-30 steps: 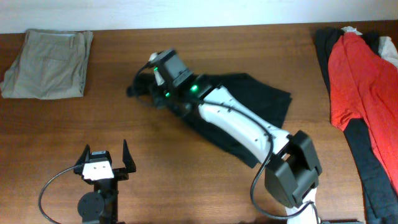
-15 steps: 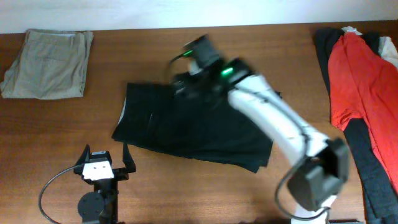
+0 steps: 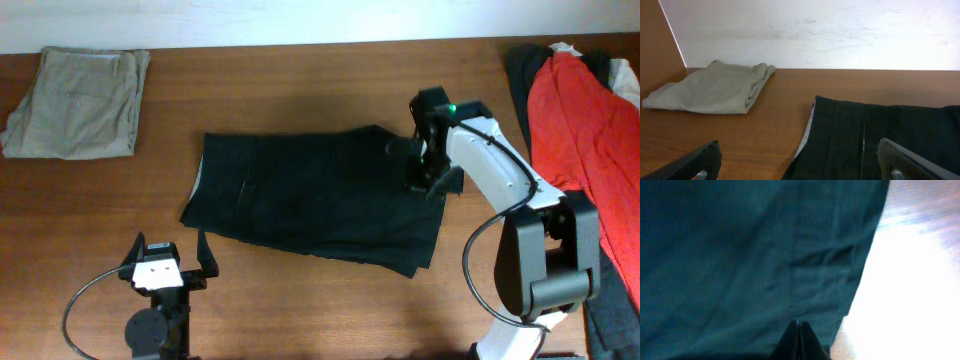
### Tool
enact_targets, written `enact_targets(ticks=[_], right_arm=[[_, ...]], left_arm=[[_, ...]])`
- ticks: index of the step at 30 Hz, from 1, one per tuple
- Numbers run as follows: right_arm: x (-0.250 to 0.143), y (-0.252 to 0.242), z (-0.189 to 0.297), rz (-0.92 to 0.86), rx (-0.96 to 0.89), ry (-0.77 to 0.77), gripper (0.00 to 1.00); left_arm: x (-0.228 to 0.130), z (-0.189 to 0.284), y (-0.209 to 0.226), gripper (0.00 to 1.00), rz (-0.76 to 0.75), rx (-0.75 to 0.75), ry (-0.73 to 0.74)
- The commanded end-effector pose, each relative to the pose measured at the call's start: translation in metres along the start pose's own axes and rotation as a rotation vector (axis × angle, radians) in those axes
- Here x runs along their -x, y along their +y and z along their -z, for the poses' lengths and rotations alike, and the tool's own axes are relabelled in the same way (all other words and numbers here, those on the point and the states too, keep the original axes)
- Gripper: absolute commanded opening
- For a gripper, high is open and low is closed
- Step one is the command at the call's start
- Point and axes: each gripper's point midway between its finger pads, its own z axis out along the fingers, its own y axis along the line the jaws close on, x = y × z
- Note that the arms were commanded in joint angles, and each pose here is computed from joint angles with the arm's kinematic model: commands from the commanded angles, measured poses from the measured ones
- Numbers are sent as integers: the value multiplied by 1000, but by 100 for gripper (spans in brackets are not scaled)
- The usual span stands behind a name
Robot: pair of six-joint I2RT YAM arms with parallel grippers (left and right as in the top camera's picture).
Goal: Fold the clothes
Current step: 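Straighten the shorts' right edge with the right gripper, then release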
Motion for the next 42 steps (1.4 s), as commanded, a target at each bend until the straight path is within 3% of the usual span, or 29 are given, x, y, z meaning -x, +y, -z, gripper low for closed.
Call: enact_targets(ticks=[1,6,12,23,30,35,42], right_arm=[[-18,3,-30,-21,53,52,4],[-24,0,-55,-92,58,41,4],[-2,7,-58,-104,88,-57,4],[-2,-9,-76,-124,54,-92,4],[33,-22,-72,-167,62,-217,4],[82,-24,-56,-151,110,-412,4],[112,-14,-39,-152,164,-547,4]], left_arm=[[-2,0,-1,99,2,-2,1],[-2,0,-1,99,2,-2,1],[-2,0,-1,99,2,-2,1],[-2,0,-1,99,2,-2,1],[-2,0,-1,99,2,-2,1],[-2,0,-1,99,2,-2,1],[-2,0,-1,99,2,-2,1]])
